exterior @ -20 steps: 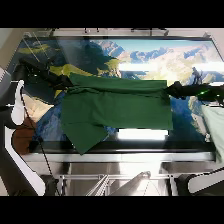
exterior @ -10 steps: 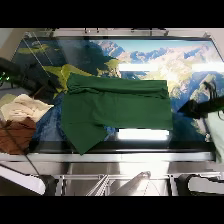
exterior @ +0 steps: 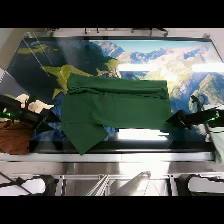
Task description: Fold the shirts.
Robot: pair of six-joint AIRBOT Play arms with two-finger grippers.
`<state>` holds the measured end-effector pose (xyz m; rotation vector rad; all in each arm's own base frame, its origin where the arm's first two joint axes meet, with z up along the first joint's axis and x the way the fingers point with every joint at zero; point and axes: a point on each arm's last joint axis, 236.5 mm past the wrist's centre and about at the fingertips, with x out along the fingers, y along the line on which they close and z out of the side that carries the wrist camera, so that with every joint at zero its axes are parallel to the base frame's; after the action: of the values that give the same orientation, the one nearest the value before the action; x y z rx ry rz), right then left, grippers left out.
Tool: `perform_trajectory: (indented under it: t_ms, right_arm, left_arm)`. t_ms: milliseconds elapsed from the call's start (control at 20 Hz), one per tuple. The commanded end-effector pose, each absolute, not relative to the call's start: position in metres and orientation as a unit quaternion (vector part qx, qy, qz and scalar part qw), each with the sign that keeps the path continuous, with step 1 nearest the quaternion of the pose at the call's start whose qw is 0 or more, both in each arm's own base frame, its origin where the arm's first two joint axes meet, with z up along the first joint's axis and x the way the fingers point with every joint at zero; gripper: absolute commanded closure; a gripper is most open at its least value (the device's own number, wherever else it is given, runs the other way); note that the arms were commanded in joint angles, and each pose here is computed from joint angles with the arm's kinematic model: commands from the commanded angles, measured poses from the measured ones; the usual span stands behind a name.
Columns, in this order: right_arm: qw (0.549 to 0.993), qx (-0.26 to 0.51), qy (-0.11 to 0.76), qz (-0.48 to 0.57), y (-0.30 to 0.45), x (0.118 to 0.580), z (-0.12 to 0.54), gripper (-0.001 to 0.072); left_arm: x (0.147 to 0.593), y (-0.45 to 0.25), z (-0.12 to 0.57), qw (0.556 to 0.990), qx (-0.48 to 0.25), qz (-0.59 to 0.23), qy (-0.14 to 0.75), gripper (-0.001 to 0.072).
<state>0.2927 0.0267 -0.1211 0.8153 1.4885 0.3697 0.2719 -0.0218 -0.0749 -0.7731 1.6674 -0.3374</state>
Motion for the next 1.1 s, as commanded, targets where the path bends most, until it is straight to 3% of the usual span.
perform_trajectory:
  t_ms: [0,100,450,500,600,650,900,1050]
  right_arm:
    - [0.646,0.369,0.643,0.183,0.043,0.300,-0.128,0.0527]
    - [0.645,0.383,0.632,0.194,0.047,0.303,-0.121,0.0689]
    - [0.644,0.391,0.627,0.197,0.049,0.306,-0.118,0.0690]
    - [0.643,0.394,0.626,0.198,0.050,0.307,-0.117,0.0690]
    - [0.638,0.396,0.628,0.203,0.052,0.304,-0.115,0.0690]
    - [0.633,0.398,0.630,0.209,0.054,0.302,-0.112,0.0690]
    - [0.614,0.407,0.629,0.249,0.057,0.291,-0.085,0.0690]
    - [0.643,0.417,0.598,0.232,0.029,0.294,-0.063,0.0690]
  left_arm:
    - [0.253,-0.026,-0.095,0.603,-0.341,-0.118,0.711,0.0049]
    - [0.248,-0.028,-0.106,0.602,-0.345,-0.107,0.712,0.0049]
    - [0.280,-0.052,-0.128,0.663,-0.301,-0.098,0.678,0.0050]
    - [0.289,-0.057,-0.128,0.675,-0.300,-0.097,0.667,0.0111]
    - [0.295,-0.061,-0.131,0.688,-0.285,-0.096,0.660,0.0617]
    - [0.294,-0.062,-0.130,0.686,-0.285,-0.099,0.662,0.0682]
    - [0.270,-0.061,-0.094,0.629,-0.310,-0.156,0.695,0.0685]
    - [0.251,-0.035,-0.070,0.624,-0.309,-0.145,0.703,0.0689]
